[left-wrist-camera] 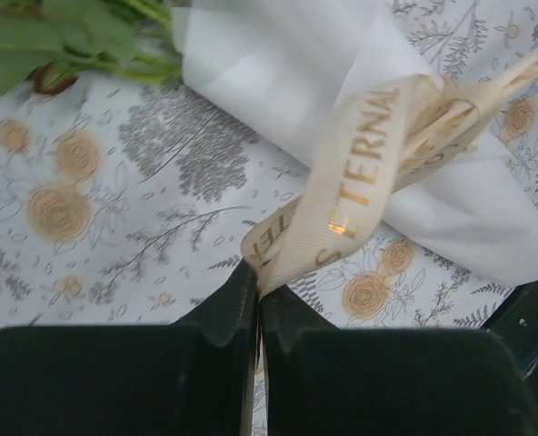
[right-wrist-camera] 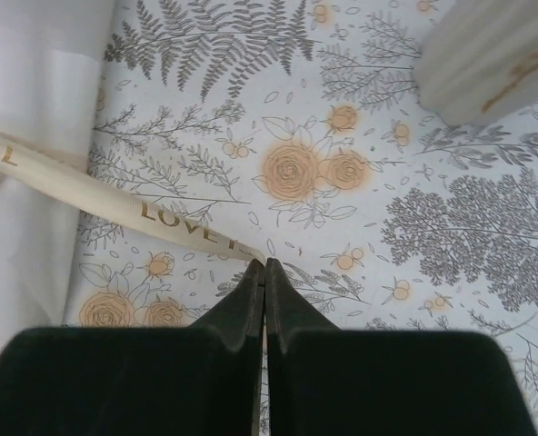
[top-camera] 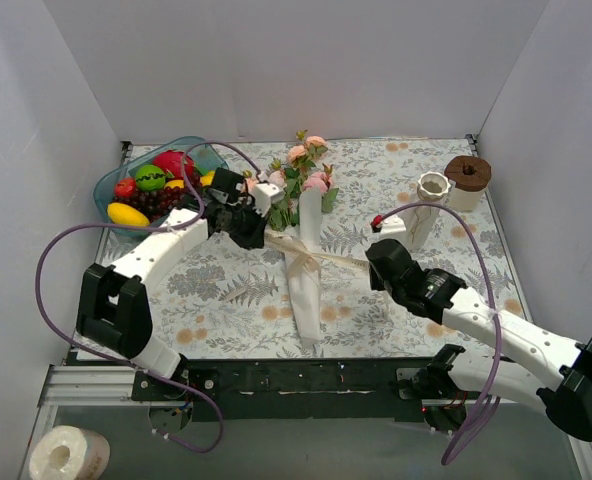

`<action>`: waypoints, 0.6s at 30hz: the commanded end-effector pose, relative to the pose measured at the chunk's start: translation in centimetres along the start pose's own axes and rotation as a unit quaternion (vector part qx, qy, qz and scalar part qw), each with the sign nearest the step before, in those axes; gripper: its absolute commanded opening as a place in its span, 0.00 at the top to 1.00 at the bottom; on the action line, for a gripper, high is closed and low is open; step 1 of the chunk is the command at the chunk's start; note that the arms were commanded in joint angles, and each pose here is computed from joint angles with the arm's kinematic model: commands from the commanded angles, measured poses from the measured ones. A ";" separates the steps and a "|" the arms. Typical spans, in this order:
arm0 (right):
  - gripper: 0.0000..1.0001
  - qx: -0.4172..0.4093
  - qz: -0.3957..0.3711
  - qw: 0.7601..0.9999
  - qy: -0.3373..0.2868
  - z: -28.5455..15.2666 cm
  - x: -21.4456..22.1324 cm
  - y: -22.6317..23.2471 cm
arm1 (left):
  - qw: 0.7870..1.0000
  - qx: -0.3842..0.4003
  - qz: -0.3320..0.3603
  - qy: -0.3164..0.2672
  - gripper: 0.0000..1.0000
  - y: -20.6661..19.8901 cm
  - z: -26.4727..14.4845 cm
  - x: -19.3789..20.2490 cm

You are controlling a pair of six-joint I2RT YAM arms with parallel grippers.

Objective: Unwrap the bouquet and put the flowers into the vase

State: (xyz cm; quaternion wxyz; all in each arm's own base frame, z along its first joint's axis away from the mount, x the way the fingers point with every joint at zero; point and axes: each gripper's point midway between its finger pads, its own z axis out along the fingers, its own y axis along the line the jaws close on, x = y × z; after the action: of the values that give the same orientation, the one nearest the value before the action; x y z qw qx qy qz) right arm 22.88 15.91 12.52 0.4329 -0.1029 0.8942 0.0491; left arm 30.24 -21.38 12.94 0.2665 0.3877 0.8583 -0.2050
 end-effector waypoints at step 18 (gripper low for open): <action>0.99 0.221 0.082 0.971 -0.046 -7.5 -4.7 -12.1 | 0.989 -0.121 -0.074 -0.029 1.00 5.4 -9.1 4.3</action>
State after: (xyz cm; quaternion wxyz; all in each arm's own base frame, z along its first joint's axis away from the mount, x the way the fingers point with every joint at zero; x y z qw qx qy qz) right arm 22.60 5.54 17.78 0.4578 0.0424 0.8844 -0.0796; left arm 29.31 -11.52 15.86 0.3091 0.2885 0.8933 -0.1526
